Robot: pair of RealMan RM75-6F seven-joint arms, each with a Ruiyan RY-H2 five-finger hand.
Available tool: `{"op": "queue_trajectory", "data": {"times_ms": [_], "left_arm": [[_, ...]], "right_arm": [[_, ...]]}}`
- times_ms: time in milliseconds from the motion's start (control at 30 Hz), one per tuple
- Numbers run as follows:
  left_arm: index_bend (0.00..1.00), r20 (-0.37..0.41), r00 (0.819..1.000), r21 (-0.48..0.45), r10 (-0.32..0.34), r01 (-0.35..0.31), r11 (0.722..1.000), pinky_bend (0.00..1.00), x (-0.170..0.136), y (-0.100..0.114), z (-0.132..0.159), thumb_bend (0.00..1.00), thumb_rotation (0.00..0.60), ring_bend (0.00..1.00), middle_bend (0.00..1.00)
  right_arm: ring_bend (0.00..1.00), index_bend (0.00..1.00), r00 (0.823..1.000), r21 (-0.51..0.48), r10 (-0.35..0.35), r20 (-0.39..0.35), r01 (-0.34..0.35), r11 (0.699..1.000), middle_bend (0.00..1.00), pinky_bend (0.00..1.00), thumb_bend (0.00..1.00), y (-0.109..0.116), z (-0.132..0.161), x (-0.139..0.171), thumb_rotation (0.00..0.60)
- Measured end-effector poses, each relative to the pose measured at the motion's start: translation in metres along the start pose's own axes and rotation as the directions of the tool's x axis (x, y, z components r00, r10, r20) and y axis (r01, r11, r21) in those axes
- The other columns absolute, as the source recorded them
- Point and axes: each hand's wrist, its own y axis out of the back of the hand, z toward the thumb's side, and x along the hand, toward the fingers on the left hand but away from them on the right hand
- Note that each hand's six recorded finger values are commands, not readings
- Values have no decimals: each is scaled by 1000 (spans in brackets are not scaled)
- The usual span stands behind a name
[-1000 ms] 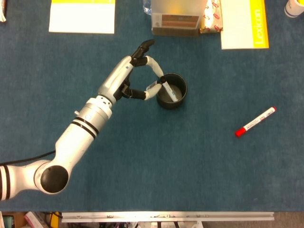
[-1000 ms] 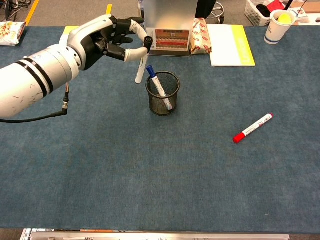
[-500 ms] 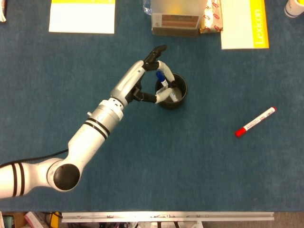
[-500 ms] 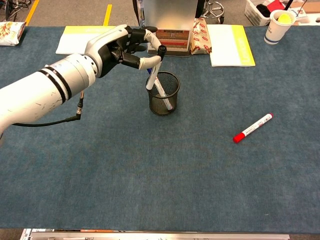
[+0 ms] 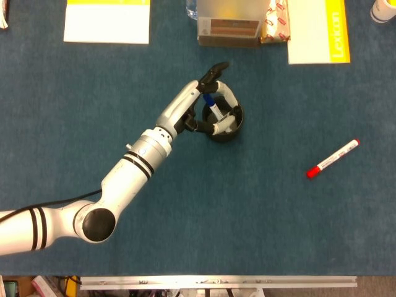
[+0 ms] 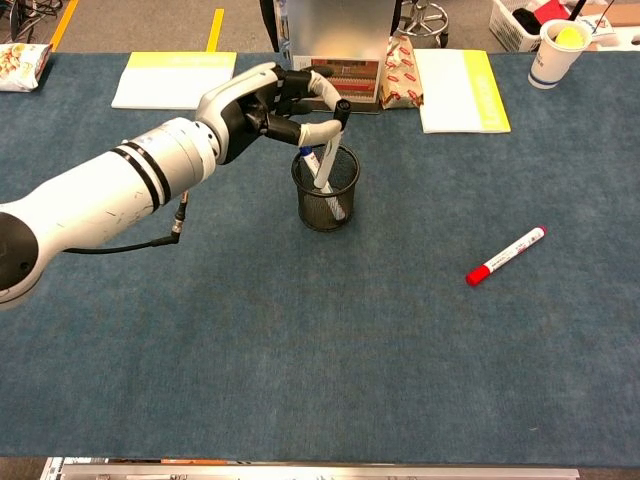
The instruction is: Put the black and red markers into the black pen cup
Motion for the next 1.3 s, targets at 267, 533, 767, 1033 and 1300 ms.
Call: {"op": "queue_trajectory", "data": {"times_ms": [267, 533, 767, 1033, 1300], "left_arm": [[141, -25, 999, -3, -20, 20, 1000, 26, -1, -2, -15, 327, 600, 0, 0], [3, -49, 998, 31, -30, 32, 999, 26, -7, 5, -21, 218, 600, 0, 0], [40, -56, 998, 164, -22, 31, 986, 26, -21, 20, -19, 218, 600, 0, 0], [109, -8, 996, 557, 87, -68, 827, 26, -52, 46, -9, 218, 600, 0, 0], [198, 124, 957, 808, 264, -252, 533, 26, -116, 89, 9, 218, 600, 0, 0]], "right_arm": [[194, 317, 1000, 1, 1, 3, -1, 1000, 200, 320, 0, 0, 0, 0, 600], [194, 317, 1000, 4, 5, 1, -5, 1000, 202, 321, 0, -1, 0, 0, 600], [194, 317, 1000, 4, 4, -4, -4, 1000, 202, 320, 0, -2, 1, 0, 600], [194, 317, 999, 14, -5, -42, 6, 1000, 202, 320, 0, -7, 9, 1, 600], [194, 317, 992, 18, -42, -122, 45, 999, 202, 320, 0, -10, 28, 6, 600]]}}
